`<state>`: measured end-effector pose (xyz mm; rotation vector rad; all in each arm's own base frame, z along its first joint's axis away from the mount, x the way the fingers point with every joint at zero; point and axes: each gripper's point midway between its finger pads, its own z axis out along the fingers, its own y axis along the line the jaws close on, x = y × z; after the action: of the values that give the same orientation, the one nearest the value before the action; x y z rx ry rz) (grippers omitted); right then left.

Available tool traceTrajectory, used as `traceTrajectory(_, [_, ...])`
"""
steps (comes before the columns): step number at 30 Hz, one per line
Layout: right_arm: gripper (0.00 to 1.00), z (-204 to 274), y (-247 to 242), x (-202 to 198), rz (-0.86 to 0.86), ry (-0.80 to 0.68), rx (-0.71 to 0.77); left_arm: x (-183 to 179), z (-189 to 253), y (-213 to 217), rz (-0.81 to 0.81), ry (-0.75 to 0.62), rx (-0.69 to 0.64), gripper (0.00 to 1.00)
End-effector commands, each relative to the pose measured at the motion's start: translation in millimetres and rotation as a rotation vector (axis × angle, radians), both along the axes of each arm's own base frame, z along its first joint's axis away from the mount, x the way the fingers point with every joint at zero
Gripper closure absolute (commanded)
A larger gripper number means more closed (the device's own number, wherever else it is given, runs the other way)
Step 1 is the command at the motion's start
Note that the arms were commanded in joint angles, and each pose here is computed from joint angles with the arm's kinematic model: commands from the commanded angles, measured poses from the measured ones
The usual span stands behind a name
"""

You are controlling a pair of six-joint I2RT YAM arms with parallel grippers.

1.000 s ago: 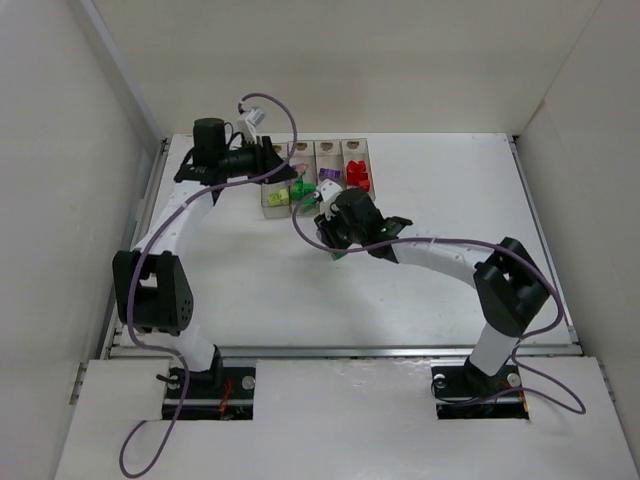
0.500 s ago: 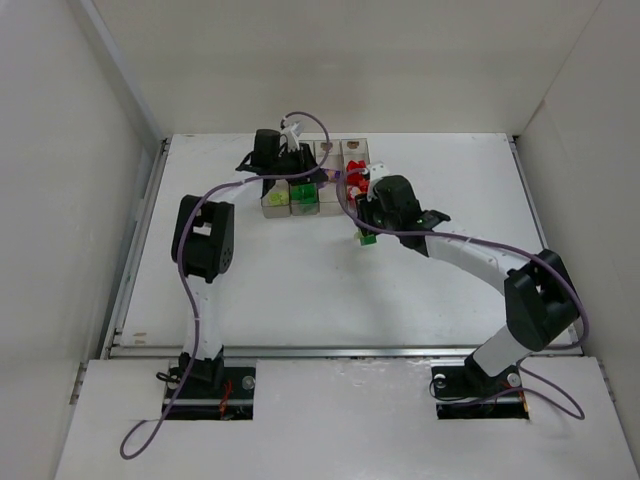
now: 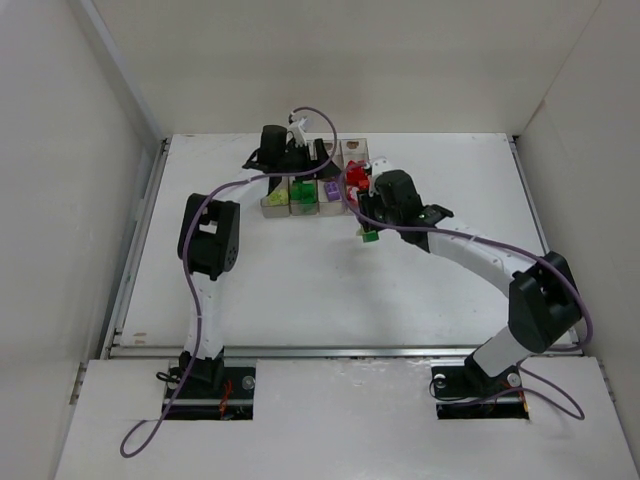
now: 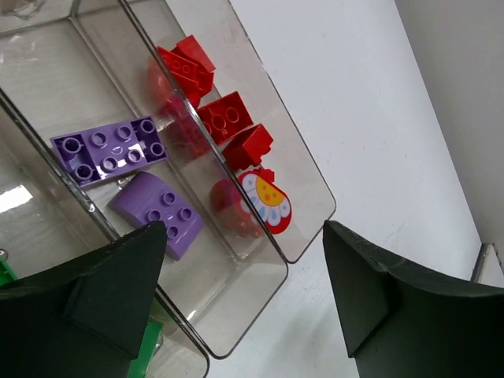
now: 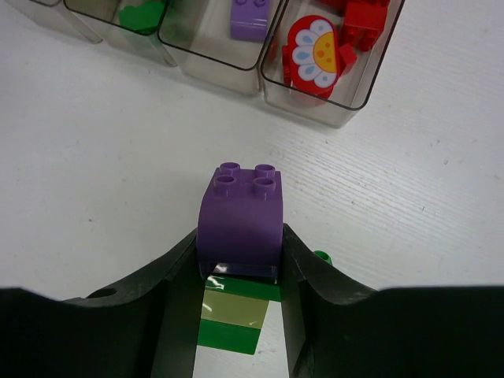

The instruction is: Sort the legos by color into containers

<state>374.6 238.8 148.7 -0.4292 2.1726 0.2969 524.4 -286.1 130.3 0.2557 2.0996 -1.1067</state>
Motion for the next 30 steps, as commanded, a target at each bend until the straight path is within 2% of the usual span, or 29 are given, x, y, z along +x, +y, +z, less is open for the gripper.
traceTrajectory(1, [1.0,68,-1,15,-0.057,-0.13,0.1,-7,79,-9,-0.104,-0.174,-0.027,0.22])
traceTrajectory(2, [1.0,74,-5,19,-0.068,-0.141,0.106,-10,79,-7,-0.115,-0.184,-0.005,0.22])
traceTrajectory(5, [1.0,101,-19,27,-0.152,-0.152,0.179,-28,96,0,-0.214,-0.248,0.038,0.34])
traceTrajectory(6, [1.0,115,-24,31,-0.186,-0.163,0.197,-32,108,11,-0.249,-0.34,0.082,0.37])
traceTrajectory(7, [1.0,122,-25,33,-0.219,-0.162,0.226,-42,105,16,-0.292,-0.361,0.099,0.44])
traceTrajectory(8, [1.0,129,-34,38,-0.265,-0.171,0.234,-55,98,21,-0.331,-0.352,0.131,0.46])
traceTrajectory(10, [1.0,143,-37,44,-0.308,-0.18,0.282,-70,107,33,-0.418,-0.481,0.215,0.46])
traceTrajectory(11, [1.0,145,-36,45,-0.315,-0.182,0.301,-84,105,33,-0.472,-0.485,0.207,0.4])
traceTrajectory(12, [1.0,154,-30,46,-0.303,-0.188,0.341,-98,105,34,-0.51,-0.462,0.198,0.24])
traceTrajectory(14, [1.0,164,-22,48,-0.313,-0.191,0.432,-125,114,20,-0.59,-0.454,0.138,0.1])
traceTrajectory(15, [1.0,165,-16,45,-0.307,-0.182,0.448,-134,114,14,-0.619,-0.441,0.116,0.0])
traceTrajectory(20, [1.0,165,5,32,-0.295,-0.186,0.444,-173,124,-17,-0.694,-0.372,0.034,0.0])
traceTrajectory(24, [1.0,165,15,26,-0.272,-0.187,0.436,-178,121,-26,-0.656,-0.293,-0.006,0.0])
traceTrajectory(30, [1.0,165,18,18,-0.281,-0.199,0.425,-180,137,-30,-0.658,-0.297,-0.058,0.0])
